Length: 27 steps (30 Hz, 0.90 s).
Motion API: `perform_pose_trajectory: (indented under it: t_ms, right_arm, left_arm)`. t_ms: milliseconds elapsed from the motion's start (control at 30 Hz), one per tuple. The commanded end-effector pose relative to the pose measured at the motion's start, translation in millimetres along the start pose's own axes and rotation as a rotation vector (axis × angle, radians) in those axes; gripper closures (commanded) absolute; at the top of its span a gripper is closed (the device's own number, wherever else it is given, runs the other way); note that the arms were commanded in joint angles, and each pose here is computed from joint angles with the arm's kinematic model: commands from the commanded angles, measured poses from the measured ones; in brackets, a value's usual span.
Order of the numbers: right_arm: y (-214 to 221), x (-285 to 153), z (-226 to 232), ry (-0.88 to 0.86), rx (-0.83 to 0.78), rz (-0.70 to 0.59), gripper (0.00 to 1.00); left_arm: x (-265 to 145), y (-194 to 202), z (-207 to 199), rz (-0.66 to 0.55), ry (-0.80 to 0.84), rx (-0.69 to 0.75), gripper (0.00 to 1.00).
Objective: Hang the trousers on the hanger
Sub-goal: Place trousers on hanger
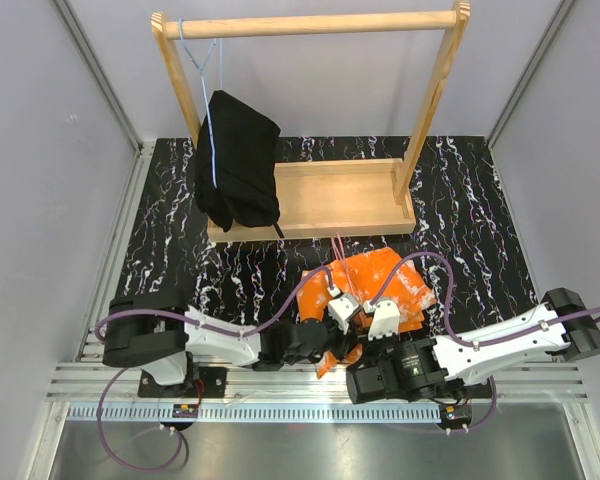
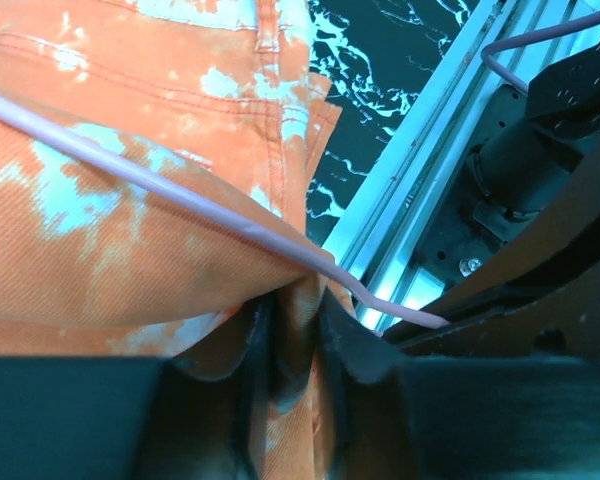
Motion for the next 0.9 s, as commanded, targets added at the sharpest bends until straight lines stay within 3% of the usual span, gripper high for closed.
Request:
perform_pose_trajectory:
  t_ms: [0, 33, 167, 367, 533, 700, 867]
  right_arm:
    - [0.9, 0.3, 29.5, -0.114, 0.032, -0.017, 1.00]
    - [2.3, 0.9, 32.0, -0.124, 0.039, -0.014, 1.00]
    - [9.6, 6.0, 33.5, -0.119, 0.033, -0.002, 1.00]
    - [13.6, 8.7, 34.6, -0.107, 0.024, 0.003, 1.00]
    - [11.8, 8.3, 32.5, -0.110, 0.038, -0.001, 1.00]
    - [10.7, 7.7, 30.8, -0.112, 0.043, -0.003, 1.00]
    - [13.5, 9.3, 31.9, -0.101, 0.025, 0.002, 1.00]
  left_arm:
    - [-13.5, 4.0, -6.9, 0.042, 0.058, -0.011, 0.69]
    - [-17.6, 5.1, -1.5, 0.039, 0.035, -0.008, 0.59]
    - [-33.7, -9.8, 4.8, -0.007, 0.012, -0.017, 0.45]
    - [-59.8, -34.3, 10.8, -0.054, -0.003, -0.012, 0.42]
    - [-82.5, -32.1, 31.3, -0.079, -0.080, -0.018, 0.42]
    - [-101.3, -35.7, 55.6, -0.197, -0.178, -0.108, 0.40]
    - [-106.6, -63.9, 52.2, -0.359, -0.151, -0.242, 0.39]
Point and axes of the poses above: each gripper's point midway between its finger pads, its own x axis out along the fingers, its own z axis along the line the jaws close on, y = z × x, the point moved 3 cm from there along -x, back along the fingers, and after that the axes turned 7 degrees about x, right-handed, at the moved point
